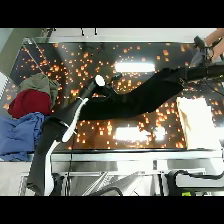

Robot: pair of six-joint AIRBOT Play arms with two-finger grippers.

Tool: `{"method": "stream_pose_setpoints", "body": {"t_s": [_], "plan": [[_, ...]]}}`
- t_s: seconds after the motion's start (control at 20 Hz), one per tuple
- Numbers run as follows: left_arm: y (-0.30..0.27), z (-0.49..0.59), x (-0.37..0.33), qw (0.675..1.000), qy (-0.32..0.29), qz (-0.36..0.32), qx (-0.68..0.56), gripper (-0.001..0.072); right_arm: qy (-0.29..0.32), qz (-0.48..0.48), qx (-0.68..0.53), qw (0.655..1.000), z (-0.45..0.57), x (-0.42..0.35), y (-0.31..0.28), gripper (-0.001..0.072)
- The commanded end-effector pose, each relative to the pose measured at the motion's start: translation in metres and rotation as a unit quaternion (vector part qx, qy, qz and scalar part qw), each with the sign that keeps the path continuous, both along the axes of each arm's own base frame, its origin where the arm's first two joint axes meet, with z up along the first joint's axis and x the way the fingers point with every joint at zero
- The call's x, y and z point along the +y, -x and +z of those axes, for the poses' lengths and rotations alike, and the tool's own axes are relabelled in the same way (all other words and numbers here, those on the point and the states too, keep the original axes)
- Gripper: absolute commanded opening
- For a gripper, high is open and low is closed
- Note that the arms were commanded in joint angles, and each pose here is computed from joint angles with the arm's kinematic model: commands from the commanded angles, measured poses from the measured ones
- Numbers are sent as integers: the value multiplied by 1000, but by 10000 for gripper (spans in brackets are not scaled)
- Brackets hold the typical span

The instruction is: Fold the shirts.

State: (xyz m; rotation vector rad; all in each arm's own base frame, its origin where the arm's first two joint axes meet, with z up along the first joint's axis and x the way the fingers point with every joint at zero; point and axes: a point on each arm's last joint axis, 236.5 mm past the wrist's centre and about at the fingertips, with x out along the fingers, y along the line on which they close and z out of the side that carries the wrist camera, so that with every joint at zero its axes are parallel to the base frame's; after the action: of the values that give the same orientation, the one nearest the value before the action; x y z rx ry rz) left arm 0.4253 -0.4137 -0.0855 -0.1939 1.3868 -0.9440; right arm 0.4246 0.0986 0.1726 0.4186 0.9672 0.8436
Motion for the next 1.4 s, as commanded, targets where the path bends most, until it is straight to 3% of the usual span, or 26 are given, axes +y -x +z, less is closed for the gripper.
{"method": "stream_pose_setpoints", "body": {"t_s": [0.0,0.15,0.3,0.4,0.6,0.9,0.95,1.0,1.05,1.15,1.35], "plan": [[7,-8,-43,998,53,35,12,17,-29,31,-21,999,41,31,18,24],[-4,15,-51,995,92,38,-1,17,-32,47,-20,998,41,47,21,23],[-3,90,-40,987,162,-6,-5,16,-34,50,-17,998,38,57,18,23],[-10,145,2,983,183,-8,-20,16,-38,50,-8,998,33,65,15,23],[-41,256,133,974,195,53,-104,16,-48,67,13,996,12,114,7,24],[-38,343,275,951,176,158,-198,17,-53,95,45,993,-80,281,6,28],[-34,346,287,949,173,171,-198,16,-48,96,65,992,-111,316,15,128],[-28,346,296,949,170,181,-196,16,-49,102,73,991,-136,349,27,329],[-24,345,304,948,168,189,-195,16,-56,114,69,990,-155,379,42,426],[-19,340,313,946,163,196,-199,17,-55,111,62,990,-180,405,51,443],[-10,325,318,949,161,198,-183,16,-69,97,92,989,-154,349,19,431]]}}
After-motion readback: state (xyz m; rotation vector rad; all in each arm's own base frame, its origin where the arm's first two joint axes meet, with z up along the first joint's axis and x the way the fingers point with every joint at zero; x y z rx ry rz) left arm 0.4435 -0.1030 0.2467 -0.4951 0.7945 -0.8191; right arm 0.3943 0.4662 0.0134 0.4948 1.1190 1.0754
